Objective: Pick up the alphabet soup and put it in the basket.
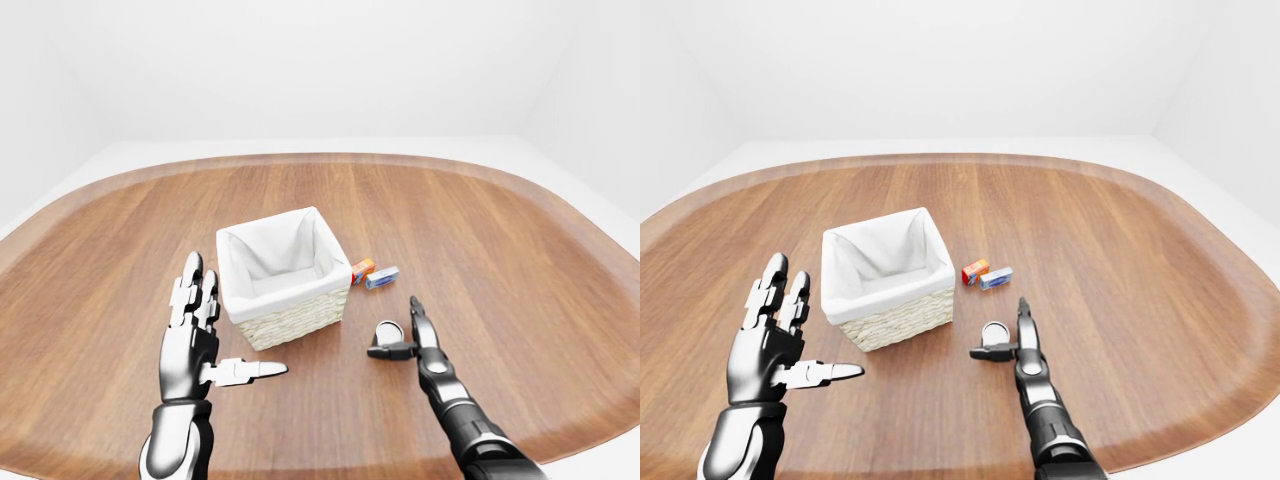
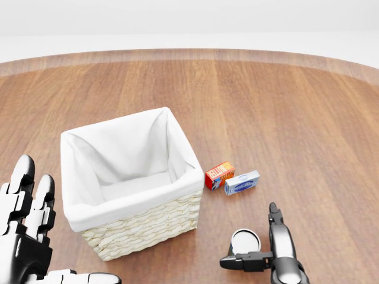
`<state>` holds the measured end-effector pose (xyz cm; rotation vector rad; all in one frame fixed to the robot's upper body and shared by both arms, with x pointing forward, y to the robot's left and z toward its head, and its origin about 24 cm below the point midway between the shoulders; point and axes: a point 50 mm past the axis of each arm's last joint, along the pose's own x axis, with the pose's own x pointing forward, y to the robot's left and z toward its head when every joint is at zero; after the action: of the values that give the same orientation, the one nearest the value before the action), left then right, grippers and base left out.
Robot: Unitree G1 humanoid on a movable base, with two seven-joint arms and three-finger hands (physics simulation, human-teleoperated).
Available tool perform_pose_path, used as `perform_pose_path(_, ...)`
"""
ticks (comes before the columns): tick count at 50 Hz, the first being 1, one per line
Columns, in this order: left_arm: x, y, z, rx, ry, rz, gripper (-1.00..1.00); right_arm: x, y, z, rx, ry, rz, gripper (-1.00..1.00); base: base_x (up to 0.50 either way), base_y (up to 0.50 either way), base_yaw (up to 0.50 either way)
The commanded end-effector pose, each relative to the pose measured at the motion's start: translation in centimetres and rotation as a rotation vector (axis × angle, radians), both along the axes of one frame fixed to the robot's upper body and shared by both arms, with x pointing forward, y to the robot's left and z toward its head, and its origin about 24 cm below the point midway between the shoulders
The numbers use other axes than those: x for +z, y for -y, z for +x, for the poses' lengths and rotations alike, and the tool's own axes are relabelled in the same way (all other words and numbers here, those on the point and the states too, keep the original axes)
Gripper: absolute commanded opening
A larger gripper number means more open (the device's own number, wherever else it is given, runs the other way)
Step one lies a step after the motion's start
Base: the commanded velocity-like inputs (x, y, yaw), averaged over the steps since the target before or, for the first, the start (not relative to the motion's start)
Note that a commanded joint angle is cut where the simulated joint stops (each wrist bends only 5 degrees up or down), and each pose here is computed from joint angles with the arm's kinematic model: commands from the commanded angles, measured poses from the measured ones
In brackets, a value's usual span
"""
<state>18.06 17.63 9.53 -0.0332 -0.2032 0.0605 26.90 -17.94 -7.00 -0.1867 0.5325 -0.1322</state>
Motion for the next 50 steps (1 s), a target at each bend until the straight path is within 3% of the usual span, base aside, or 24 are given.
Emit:
perform_pose_path(1, 0.0, 0.0, 0.1, 0.0, -0.002, 0.0, 1.0, -1.0, -0.2, -0.3, 0.0, -0.074, -0.024, 1.0, 0.0, 0.0, 0.0)
perform_pose_path(21, -0.1, 0.4, 0.0, -0.01, -0.004, 0.009, 1.0, -2.5, -1.6, -1.1, 0.047, -0.191, -0.087, 1.0, 0.0, 0.0, 0.0)
perform_pose_path(50, -0.1, 0.6, -0.2, -0.017, -0.001, 0.013, 1.0, -2.3, -1.8, -0.7, 0.049, -0.204, -0.078, 1.0, 0.0, 0.0, 0.0)
